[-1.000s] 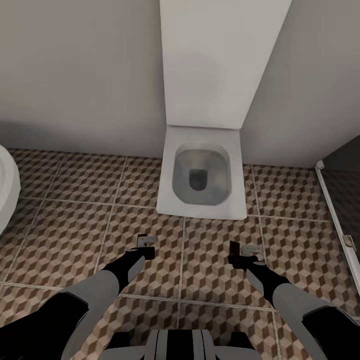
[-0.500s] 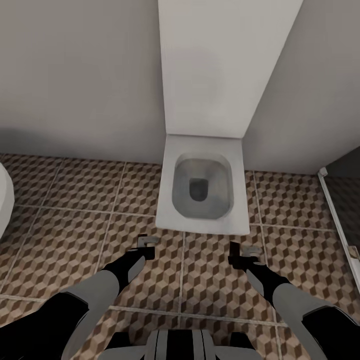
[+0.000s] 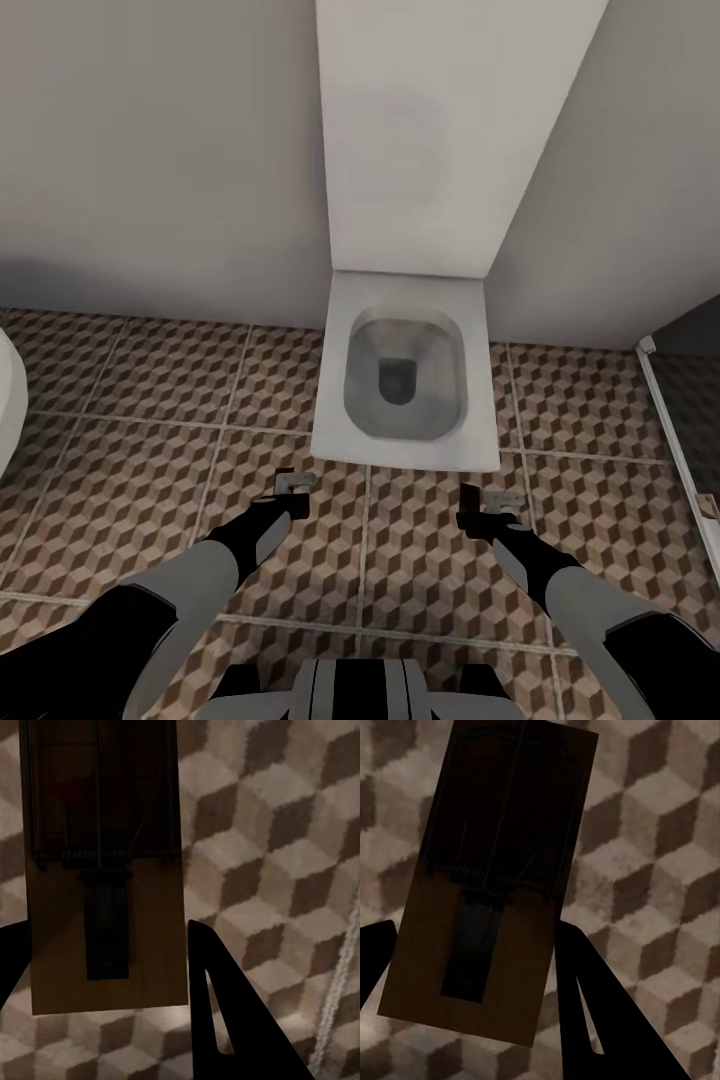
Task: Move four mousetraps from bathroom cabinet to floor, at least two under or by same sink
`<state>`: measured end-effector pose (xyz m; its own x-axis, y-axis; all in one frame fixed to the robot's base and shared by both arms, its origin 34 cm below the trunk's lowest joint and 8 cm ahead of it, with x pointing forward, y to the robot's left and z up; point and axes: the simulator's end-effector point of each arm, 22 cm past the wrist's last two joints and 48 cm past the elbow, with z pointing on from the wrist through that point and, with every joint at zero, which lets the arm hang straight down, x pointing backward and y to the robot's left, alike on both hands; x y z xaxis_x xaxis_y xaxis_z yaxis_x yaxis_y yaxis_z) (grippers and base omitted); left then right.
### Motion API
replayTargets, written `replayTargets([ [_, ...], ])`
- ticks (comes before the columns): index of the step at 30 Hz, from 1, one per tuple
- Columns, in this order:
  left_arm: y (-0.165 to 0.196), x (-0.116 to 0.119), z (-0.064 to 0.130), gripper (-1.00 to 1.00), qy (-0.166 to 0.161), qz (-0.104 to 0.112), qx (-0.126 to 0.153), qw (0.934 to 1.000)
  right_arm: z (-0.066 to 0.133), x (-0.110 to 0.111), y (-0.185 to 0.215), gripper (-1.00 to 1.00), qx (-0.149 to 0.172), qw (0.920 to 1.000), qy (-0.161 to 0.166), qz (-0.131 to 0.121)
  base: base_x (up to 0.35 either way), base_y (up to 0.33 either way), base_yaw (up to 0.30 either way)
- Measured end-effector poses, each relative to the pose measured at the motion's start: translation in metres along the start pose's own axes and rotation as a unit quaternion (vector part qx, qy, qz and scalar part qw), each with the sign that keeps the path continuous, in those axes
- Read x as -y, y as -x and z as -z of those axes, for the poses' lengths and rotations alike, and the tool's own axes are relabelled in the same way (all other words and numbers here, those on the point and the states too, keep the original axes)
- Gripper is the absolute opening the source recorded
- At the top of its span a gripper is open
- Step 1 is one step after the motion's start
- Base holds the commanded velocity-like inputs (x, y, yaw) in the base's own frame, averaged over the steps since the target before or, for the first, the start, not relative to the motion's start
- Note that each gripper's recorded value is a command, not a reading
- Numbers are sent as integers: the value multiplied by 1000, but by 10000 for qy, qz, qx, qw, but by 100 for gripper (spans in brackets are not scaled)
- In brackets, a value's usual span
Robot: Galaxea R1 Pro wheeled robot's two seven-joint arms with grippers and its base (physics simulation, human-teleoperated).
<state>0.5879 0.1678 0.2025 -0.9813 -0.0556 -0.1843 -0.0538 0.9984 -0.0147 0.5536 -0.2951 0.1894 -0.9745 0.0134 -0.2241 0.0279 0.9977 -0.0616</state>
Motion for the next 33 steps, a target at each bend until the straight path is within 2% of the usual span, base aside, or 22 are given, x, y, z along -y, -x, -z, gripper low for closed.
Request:
replayTargets([
  [15,0,-1,0,-100,15,8,-1,10000,0,0,1,-100,30,10000,0,-2,0,0,-3],
  [24,2,-1,1,-100,18,8,14,10000,1,1,3,-100,52,10000,-19,-15,0,0,-146],
  [33,3,0,2,-100,13,9,29,10000,1,2,4,-100,59,10000,-38,-11,0,0,-26],
])
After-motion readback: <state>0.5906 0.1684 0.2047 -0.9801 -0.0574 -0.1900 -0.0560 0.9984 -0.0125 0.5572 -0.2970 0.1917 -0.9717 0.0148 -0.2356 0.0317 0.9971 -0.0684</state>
